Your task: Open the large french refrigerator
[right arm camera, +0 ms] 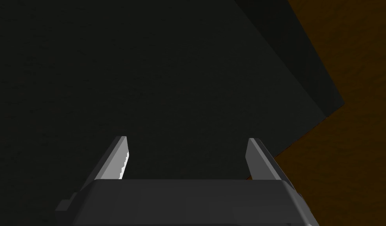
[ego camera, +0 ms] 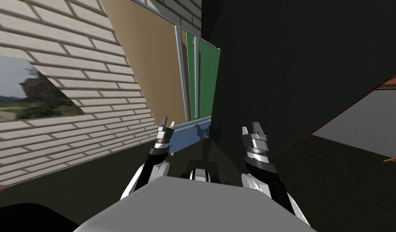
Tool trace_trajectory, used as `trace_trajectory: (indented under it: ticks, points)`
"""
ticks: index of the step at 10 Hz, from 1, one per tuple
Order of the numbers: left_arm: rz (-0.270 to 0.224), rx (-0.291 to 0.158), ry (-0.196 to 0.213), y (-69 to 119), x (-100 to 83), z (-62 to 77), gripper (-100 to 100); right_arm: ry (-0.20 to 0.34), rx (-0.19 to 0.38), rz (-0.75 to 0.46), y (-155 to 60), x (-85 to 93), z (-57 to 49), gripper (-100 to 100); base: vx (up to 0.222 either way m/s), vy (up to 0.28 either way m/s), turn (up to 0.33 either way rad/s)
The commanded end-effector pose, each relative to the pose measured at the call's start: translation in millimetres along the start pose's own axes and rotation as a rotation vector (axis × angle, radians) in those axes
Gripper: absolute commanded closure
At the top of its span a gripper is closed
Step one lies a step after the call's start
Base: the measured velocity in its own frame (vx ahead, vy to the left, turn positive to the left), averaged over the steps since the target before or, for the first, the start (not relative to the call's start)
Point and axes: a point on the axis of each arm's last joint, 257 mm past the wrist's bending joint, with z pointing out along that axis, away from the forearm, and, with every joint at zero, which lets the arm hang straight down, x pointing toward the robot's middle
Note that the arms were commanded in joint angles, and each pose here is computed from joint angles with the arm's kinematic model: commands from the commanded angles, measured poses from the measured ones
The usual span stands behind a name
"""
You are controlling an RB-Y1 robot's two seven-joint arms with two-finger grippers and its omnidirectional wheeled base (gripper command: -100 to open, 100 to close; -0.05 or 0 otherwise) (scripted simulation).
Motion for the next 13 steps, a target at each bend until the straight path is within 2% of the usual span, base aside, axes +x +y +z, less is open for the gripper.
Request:
trace_trajectory:
  ticks: [1,6,10,11,13]
  points:
    - [0.027,-0.041,0.056,22.2,5.6,-4.2,-100,0.000,0.000,0.000,0.0,0.0,0.0,0,0.026,0.066,-0.015]
    - [0.063,-0.141,0.110,77.8,9.4,-20.4,-100,0.000,0.000,0.000,0.0,0.0,0.0,0,0.032,0.091,-0.016]
    - [0.078,-0.208,0.122,114.6,8.5,-33.5,-100,0.000,0.000,0.000,0.0,0.0,0.0,0,0.033,0.079,-0.014]
    - [0.078,-0.208,0.122,114.6,8.5,-33.5,-100,0.000,0.000,0.000,0.0,0.0,0.0,0,0.021,0.038,-0.007]
    - [0.087,-0.251,0.126,137.9,7.7,-42.6,-100,0.000,0.000,0.000,0.0,0.0,0.0,0,0.019,0.066,-0.018]
